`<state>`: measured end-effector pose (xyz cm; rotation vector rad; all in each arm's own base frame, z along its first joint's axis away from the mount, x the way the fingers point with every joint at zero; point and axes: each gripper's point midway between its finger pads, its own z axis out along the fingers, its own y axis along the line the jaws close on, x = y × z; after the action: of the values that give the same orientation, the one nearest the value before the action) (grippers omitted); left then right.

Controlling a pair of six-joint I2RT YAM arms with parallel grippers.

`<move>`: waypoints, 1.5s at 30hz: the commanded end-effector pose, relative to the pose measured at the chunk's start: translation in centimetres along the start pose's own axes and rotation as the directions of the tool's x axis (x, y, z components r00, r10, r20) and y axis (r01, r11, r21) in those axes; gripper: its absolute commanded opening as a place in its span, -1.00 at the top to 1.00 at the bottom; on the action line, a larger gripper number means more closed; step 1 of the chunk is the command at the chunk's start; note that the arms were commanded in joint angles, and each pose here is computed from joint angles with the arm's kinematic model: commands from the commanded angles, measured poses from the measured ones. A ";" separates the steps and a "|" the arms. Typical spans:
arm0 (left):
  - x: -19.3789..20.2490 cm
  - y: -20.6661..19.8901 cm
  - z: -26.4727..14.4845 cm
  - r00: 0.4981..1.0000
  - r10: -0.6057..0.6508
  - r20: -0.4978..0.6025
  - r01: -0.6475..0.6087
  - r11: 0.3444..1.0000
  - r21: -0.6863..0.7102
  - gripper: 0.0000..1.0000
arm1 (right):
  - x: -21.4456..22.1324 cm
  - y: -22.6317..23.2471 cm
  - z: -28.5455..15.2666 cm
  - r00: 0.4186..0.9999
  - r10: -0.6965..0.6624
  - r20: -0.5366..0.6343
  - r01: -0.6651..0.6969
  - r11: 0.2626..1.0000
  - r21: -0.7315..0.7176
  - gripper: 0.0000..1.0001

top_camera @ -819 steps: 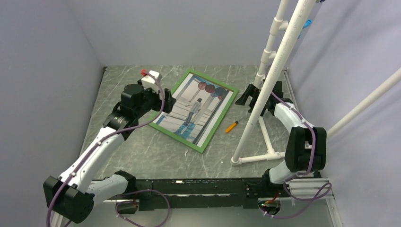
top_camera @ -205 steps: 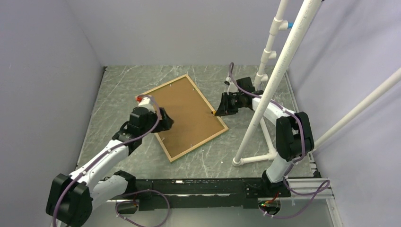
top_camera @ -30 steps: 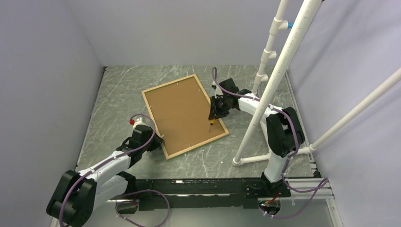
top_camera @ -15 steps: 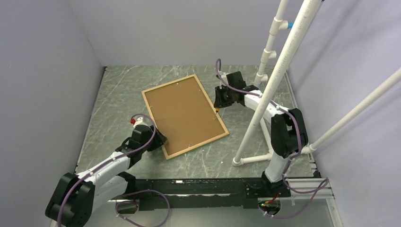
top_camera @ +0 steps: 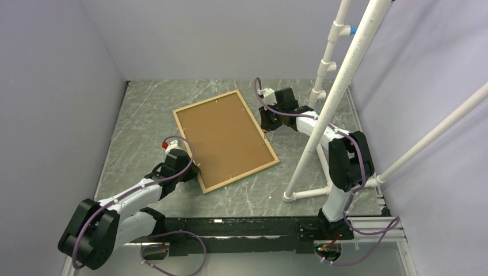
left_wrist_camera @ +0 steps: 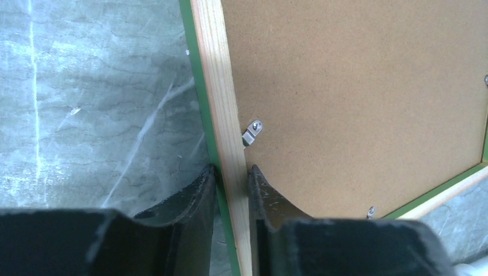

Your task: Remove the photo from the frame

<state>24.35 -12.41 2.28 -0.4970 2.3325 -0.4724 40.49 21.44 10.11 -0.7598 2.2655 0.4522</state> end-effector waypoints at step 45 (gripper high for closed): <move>0.2 3.9 -0.6 1.000 -0.003 -0.018 -0.001 0.972 -0.234 1.00 | 8.3 4.7 -0.4 0.892 0.093 -0.443 -0.088 0.996 0.032 1.00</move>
<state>24.46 -11.30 2.41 -0.5683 2.3574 -0.3618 38.04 23.25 8.60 -0.8423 2.4231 0.3241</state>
